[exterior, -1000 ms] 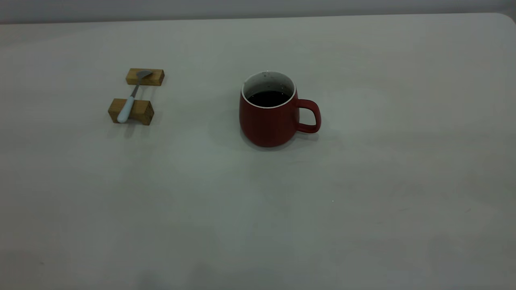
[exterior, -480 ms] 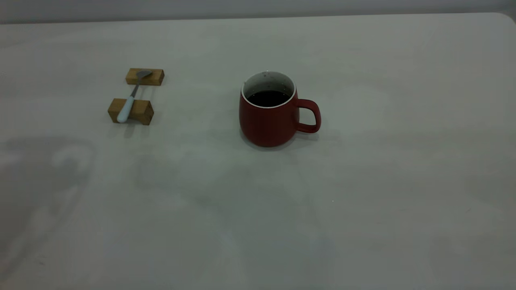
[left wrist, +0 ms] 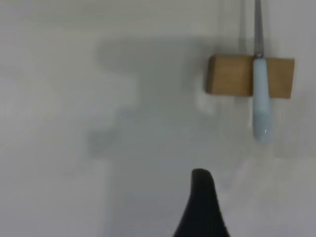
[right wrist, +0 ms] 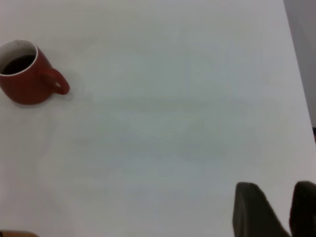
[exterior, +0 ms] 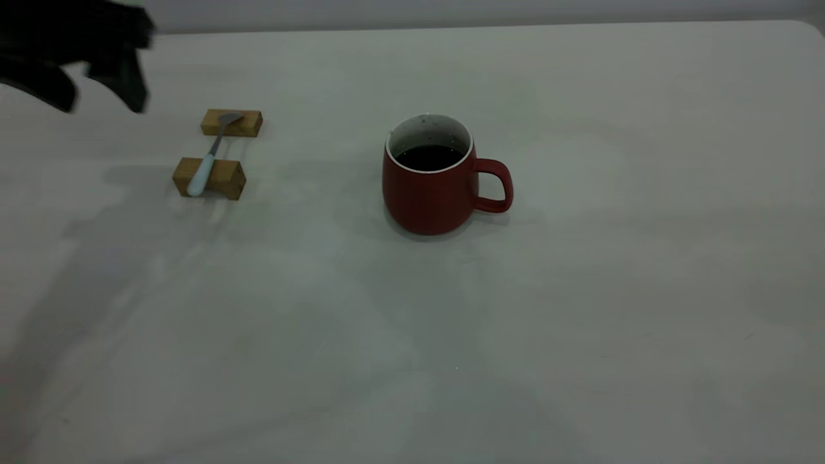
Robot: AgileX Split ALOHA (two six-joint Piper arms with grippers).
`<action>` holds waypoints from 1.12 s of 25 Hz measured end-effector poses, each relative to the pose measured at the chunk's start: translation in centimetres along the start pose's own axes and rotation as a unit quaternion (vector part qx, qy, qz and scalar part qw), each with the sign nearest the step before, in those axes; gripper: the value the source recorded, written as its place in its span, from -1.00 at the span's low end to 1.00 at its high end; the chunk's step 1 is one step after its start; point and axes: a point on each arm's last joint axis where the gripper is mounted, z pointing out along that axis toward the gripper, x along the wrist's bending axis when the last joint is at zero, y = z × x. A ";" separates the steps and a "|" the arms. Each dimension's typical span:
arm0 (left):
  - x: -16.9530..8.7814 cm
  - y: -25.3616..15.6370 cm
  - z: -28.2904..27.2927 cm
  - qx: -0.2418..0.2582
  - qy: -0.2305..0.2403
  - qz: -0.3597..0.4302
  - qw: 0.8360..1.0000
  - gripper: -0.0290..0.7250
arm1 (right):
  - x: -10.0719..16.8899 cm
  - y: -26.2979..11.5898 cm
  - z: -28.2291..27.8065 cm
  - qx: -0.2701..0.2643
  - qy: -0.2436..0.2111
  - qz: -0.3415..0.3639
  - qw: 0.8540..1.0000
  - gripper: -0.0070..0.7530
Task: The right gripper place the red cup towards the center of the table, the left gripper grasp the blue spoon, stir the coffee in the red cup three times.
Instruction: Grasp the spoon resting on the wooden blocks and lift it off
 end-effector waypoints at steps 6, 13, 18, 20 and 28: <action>-0.6 0.5 4.6 0.036 -0.001 -0.002 0.999 0.84 | 0.0 0.0 0.0 0.000 0.000 0.000 1.000 -0.41; -1.0 0.3 8.5 0.066 -0.005 -0.007 0.998 0.83 | 0.0 0.0 0.0 0.000 0.000 0.000 1.000 -0.41; -1.2 -0.1 9.6 0.074 -0.014 -0.004 0.997 0.80 | 0.0 0.0 0.0 0.000 0.000 0.000 1.000 -0.41; -1.3 -0.1 9.9 0.070 -0.020 -0.005 0.997 0.79 | 0.0 0.0 0.0 0.000 0.000 0.000 1.000 -0.41; -1.5 -0.4 10.8 0.069 -0.032 -0.004 0.997 0.63 | 0.0 0.0 0.0 0.000 0.000 0.000 1.000 -0.40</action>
